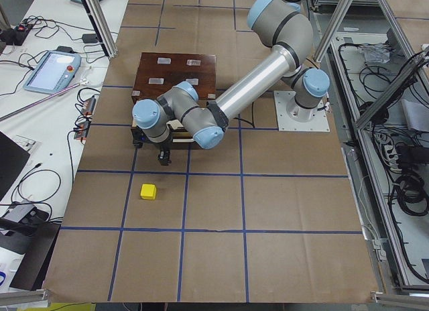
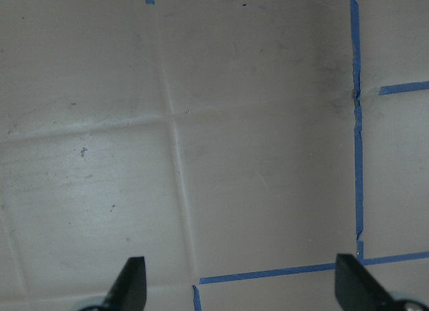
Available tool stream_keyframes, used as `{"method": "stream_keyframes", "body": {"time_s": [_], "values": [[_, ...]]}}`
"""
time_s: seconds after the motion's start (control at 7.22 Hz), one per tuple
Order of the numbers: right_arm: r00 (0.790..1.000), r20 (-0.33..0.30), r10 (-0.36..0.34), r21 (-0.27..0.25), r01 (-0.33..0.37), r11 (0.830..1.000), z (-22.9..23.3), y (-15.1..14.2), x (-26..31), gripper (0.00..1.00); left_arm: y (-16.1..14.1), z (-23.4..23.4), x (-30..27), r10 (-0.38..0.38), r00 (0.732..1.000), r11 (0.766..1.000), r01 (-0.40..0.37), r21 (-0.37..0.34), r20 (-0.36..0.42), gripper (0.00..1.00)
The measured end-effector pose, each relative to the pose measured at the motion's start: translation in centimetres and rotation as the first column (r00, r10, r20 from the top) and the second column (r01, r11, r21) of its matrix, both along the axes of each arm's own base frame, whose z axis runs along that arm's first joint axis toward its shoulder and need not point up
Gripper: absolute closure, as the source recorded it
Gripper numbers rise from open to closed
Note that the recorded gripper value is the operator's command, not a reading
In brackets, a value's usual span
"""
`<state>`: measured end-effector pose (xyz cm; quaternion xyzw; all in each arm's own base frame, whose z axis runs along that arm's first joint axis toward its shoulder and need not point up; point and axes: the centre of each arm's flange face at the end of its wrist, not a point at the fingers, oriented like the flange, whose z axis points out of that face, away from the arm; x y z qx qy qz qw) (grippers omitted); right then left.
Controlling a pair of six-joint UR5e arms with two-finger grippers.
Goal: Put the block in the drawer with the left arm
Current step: 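Pull the drawer out of the box with the left gripper, then grasp the yellow cube on the table with the left gripper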
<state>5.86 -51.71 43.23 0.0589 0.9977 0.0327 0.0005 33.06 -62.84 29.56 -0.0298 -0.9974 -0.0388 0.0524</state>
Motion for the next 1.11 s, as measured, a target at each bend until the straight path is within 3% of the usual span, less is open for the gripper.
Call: {"method": "stream_keyframes", "body": {"time_s": [0.55, 1.11], "values": [[1.000, 0.000, 0.000, 0.000, 0.000, 1.000, 0.0, 0.0, 0.0, 0.00, 0.5, 0.3, 1.3, -0.008, 1.000, 1.000, 0.008, 0.013, 0.029, 0.02], [1.000, 0.000, 0.000, 0.000, 0.000, 1.000, 0.0, 0.0, 0.0, 0.00, -1.0, 3.2, 2.9, -0.007, 0.997, 0.999, 0.010, -0.039, 0.076, 0.02]]}}
